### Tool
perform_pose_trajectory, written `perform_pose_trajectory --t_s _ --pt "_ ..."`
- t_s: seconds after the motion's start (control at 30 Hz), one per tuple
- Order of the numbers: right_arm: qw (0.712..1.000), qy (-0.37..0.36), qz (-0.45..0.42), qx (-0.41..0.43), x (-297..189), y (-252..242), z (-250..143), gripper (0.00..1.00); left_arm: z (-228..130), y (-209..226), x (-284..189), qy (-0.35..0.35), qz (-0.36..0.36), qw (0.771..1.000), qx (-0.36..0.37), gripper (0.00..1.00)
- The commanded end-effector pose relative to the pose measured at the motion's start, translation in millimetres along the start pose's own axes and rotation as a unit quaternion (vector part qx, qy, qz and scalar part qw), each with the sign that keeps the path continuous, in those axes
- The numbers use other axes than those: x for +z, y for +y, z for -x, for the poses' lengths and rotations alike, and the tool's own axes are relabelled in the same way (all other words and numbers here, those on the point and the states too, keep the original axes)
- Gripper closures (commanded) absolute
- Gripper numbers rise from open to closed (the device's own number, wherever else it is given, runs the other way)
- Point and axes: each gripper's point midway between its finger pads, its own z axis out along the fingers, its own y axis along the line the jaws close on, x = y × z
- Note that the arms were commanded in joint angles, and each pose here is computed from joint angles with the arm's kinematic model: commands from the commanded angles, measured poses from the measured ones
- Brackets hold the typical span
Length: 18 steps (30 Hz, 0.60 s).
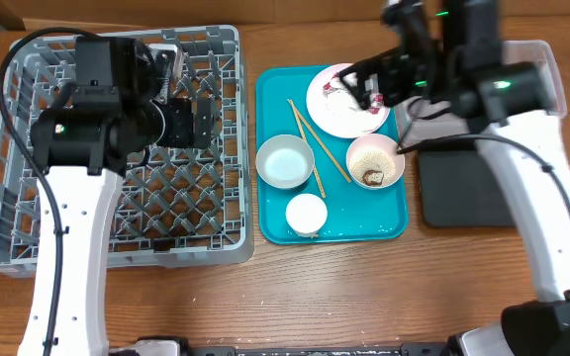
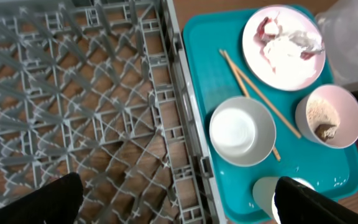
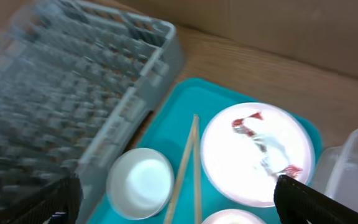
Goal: Sort waste into correct bins and load items into the dishwasher
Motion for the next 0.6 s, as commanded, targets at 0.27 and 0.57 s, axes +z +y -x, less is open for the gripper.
perform_pose_trajectory --t_s 0.27,0.57 --pt "0.968 0.103 -0.195 -0.119 98.9 -50.1 -37.4 0.00 0.2 1.7 2.5 0.009 0.000 1.000 0.001 0.00" --pt "0.965 0.127 -0.208 -0.096 150.0 -93.7 -66.2 0.02 0.0 2.0 2.6 0.009 0.001 1.000 0.001 0.00"
